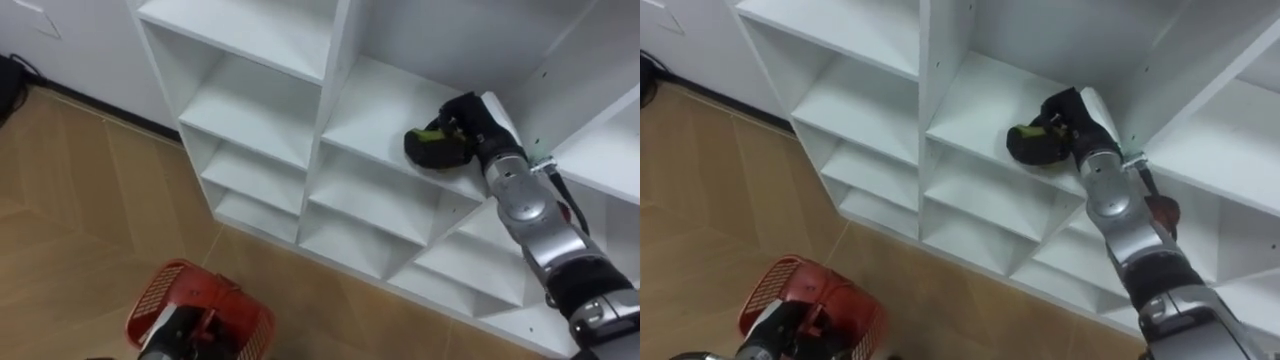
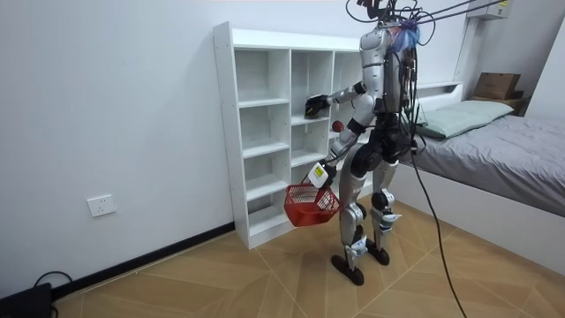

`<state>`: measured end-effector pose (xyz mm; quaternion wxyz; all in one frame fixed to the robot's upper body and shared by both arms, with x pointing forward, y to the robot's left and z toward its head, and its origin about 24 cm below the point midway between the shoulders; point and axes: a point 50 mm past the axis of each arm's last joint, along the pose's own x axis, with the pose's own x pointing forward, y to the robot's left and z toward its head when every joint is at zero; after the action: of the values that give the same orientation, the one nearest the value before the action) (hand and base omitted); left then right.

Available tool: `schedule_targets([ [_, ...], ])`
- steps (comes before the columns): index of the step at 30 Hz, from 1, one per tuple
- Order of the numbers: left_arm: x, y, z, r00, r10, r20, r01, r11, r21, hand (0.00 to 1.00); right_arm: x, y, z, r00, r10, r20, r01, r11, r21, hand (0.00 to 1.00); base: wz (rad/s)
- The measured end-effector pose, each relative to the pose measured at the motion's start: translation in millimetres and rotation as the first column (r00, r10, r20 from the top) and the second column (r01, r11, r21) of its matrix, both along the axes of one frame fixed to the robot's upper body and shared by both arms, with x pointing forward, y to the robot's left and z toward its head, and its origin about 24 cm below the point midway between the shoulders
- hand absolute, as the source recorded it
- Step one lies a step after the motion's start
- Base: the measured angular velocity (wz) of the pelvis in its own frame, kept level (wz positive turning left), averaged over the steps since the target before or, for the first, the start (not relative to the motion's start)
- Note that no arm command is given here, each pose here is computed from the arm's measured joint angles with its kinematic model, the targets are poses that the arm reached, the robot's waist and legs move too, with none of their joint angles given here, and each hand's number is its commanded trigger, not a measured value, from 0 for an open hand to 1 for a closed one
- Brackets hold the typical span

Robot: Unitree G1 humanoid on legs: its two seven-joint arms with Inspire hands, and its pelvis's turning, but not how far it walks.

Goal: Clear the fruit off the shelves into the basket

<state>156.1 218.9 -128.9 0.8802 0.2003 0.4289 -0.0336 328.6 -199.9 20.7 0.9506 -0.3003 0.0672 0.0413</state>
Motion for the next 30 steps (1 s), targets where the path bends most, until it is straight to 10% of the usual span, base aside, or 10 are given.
schedule_targets([
  [14,0,-9.1,-3,0.999,0.039,0.002,-0.039,0.997,-0.065,1.0,-45,48,-19,0.982,0.189,-0.008,-0.183,0.958,0.22,1.0,-0.14],
  [21,2,-32.4,-5,0.999,0.03,0.022,-0.027,0.991,-0.131,1.0,-102,57,-77,0.909,0.271,-0.317,-0.175,0.937,0.302,1.0,-0.28],
  [30,1,-48.3,-7,0.999,0.043,0.015,-0.039,0.977,-0.208,1.0,-103,64,-78,0.901,0.291,-0.321,-0.163,0.914,0.372,1.0,-0.1],
])
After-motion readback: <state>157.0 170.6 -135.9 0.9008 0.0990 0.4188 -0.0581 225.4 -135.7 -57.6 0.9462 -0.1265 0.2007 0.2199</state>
